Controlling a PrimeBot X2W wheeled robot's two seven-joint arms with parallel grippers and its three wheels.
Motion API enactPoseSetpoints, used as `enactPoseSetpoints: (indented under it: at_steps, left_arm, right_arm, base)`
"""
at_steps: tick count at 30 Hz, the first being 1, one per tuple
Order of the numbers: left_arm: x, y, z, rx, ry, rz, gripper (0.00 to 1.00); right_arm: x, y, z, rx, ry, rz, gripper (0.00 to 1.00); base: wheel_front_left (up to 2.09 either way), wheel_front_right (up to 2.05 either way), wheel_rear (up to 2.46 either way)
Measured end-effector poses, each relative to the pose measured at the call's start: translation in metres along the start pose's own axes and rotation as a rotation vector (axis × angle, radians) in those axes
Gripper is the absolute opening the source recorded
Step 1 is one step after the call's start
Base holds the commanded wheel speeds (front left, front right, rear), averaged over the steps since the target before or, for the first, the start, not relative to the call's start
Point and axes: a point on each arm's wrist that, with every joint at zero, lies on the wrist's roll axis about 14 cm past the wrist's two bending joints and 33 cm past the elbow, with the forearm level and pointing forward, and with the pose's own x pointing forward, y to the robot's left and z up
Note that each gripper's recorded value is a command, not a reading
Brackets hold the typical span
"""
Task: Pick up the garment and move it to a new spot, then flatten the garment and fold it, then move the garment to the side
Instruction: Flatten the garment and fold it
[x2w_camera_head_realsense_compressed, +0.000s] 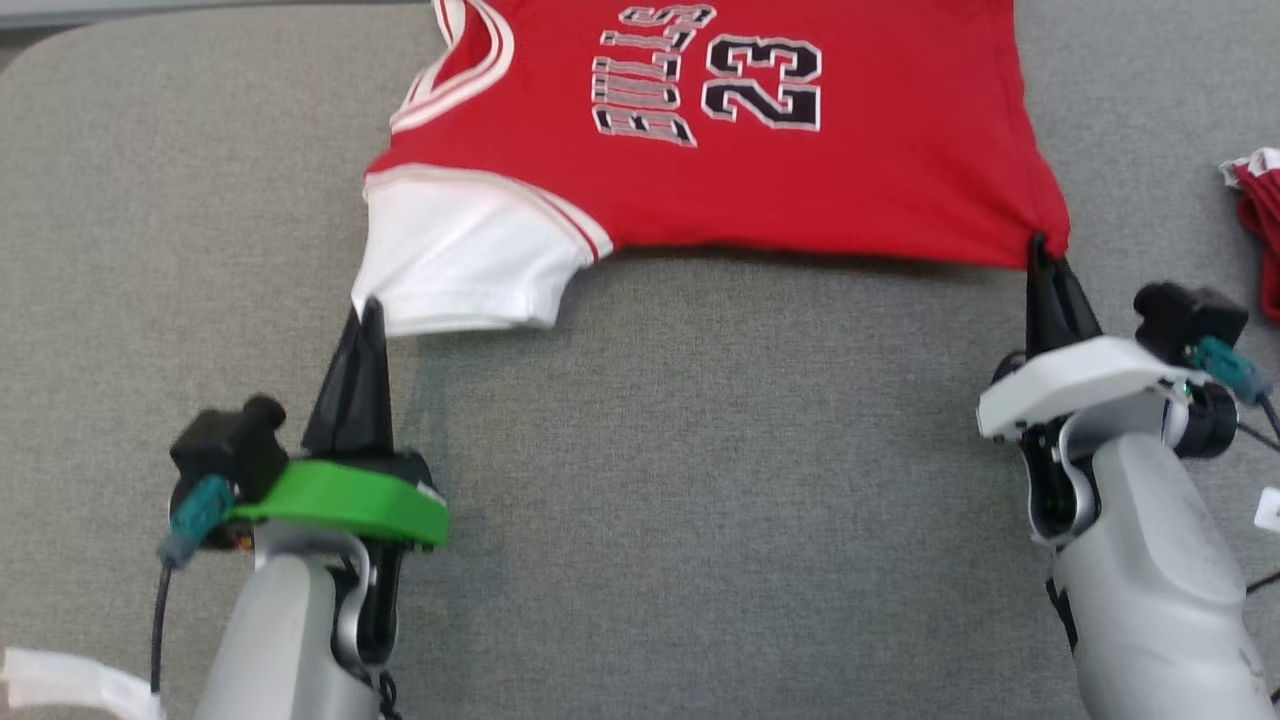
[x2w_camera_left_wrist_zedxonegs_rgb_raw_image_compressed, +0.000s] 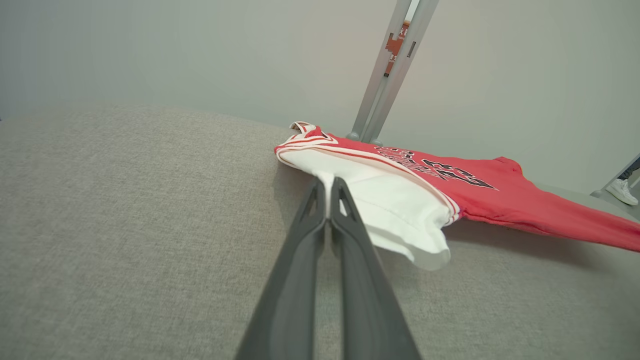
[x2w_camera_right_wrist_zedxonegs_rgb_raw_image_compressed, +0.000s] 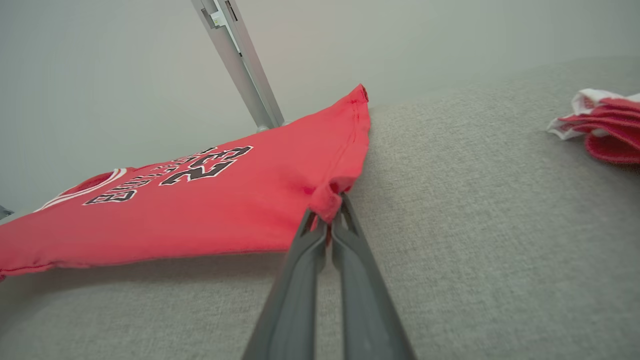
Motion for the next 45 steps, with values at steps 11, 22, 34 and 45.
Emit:
enactPoseSetpoints:
  at_steps: [11, 22, 34, 45]
  left_arm:
    - [-0.118, -0.028, -0.001, -0.054, 0.004, 0.029, 0.0]
    - [-0.164, -0.045, 0.017, -0.05, -0.008, 0.023, 0.0]
    - [-0.155, -0.046, -0.009, -0.033, 0.098, 0.004, 0.0]
    - [-0.089, -0.061, 0.014, 0.05, 0.017, -0.096, 0.0]
  right_arm:
    - [-0.112, -0.015, 0.003, 0.062, -0.033, -0.03, 0.0]
    - [-0.158, -0.021, 0.011, 0.087, -0.046, -0.044, 0.0]
    - [-0.16, -0.024, -0.018, 0.122, 0.057, -0.068, 0.0]
    - [-0.13, -0.015, -0.007, 0.179, 0.029, -0.05, 0.0]
  base:
    - [0.0, 0.0, 0.0]
    - [0.0, 0.0, 0.0]
    - [0.0, 0.0, 0.0]
    - [0.0, 0.0, 0.0]
